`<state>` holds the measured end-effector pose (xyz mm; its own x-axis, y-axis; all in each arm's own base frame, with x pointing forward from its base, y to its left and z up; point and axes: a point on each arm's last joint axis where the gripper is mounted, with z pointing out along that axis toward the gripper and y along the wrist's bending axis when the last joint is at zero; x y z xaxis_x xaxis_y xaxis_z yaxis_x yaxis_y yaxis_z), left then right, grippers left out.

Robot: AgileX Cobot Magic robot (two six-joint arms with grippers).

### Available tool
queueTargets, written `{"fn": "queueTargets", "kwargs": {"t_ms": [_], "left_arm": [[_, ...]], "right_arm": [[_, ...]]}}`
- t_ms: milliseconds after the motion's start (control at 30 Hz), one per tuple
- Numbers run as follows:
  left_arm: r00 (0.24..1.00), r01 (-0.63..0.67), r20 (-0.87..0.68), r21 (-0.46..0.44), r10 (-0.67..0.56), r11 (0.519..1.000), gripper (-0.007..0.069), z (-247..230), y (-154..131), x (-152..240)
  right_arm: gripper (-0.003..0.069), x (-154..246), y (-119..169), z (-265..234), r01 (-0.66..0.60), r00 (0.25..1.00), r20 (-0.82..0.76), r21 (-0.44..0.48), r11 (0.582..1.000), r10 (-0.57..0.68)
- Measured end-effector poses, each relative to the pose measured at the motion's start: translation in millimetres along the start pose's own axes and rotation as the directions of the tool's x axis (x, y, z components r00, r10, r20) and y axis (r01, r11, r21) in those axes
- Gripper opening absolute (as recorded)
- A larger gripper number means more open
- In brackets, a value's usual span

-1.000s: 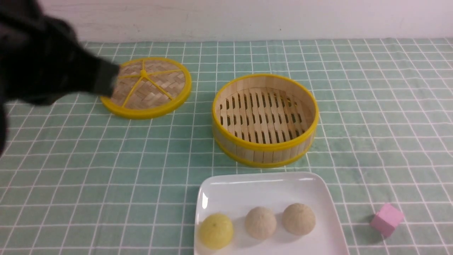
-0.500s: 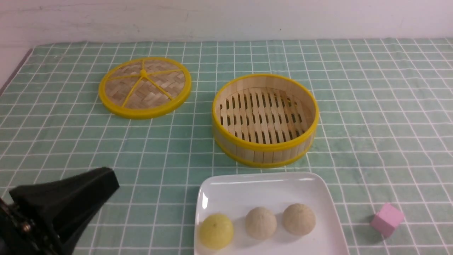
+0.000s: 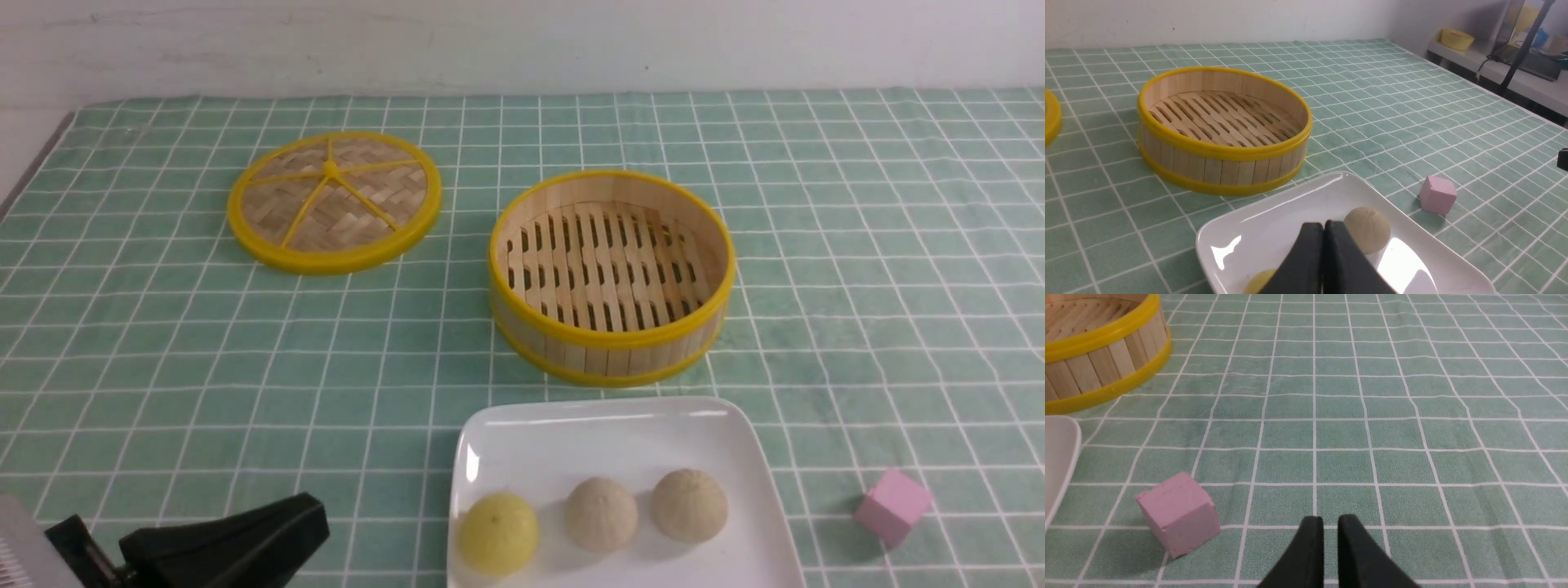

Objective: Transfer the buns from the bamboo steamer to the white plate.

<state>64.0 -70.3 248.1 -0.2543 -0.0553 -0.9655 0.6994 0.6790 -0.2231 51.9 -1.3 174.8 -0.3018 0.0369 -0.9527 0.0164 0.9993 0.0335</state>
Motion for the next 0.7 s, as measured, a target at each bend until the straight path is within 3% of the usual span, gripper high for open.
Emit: {"fn": "queueTargets", "kwargs": {"t_ms": [67, 267, 433, 567, 633, 700], "left_arm": [[1.000, 0.004, -0.015, -0.018, -0.005, 1.000, 0.0023, 0.0, 1.6, 1.3], [0.987, 0.070, -0.126, -0.202, -0.097, 0.977, 0.0032, -3.7, 17.6, 13.0], [0.990, 0.089, -0.067, -0.358, -0.121, 0.930, 0.0036, -15.1, 31.5, 14.2], [0.998, 0.032, -0.028, -0.477, -0.051, 0.878, 0.0041, -24.4, 41.8, 20.0], [1.000, -0.010, -0.023, -0.587, -0.004, 0.810, 0.0044, -32.4, 50.4, 28.7], [1.000, -0.010, -0.020, -0.623, -0.003, 0.782, 0.0044, -35.0, 53.2, 32.3]], "right_arm": [[0.0084, 0.0, 0.0, 0.0, 0.000, 1.000, 0.000, 0.000, 1.000, 0.000], [0.0090, 0.0, 0.0, 0.0, 0.000, 1.000, 0.000, 0.000, 1.000, 0.000], [0.0096, 0.0, 0.0, 0.0, 0.000, 1.000, 0.000, 0.000, 1.000, 0.000], [0.0100, 0.0, 0.0, 0.0, 0.000, 1.000, 0.000, 0.000, 1.000, 0.000], [0.0104, 0.0, 0.0, 0.0, 0.000, 1.000, 0.000, 0.000, 1.000, 0.000], [0.0106, 0.0, 0.0, 0.0, 0.000, 1.000, 0.000, 0.000, 1.000, 0.000]]}}
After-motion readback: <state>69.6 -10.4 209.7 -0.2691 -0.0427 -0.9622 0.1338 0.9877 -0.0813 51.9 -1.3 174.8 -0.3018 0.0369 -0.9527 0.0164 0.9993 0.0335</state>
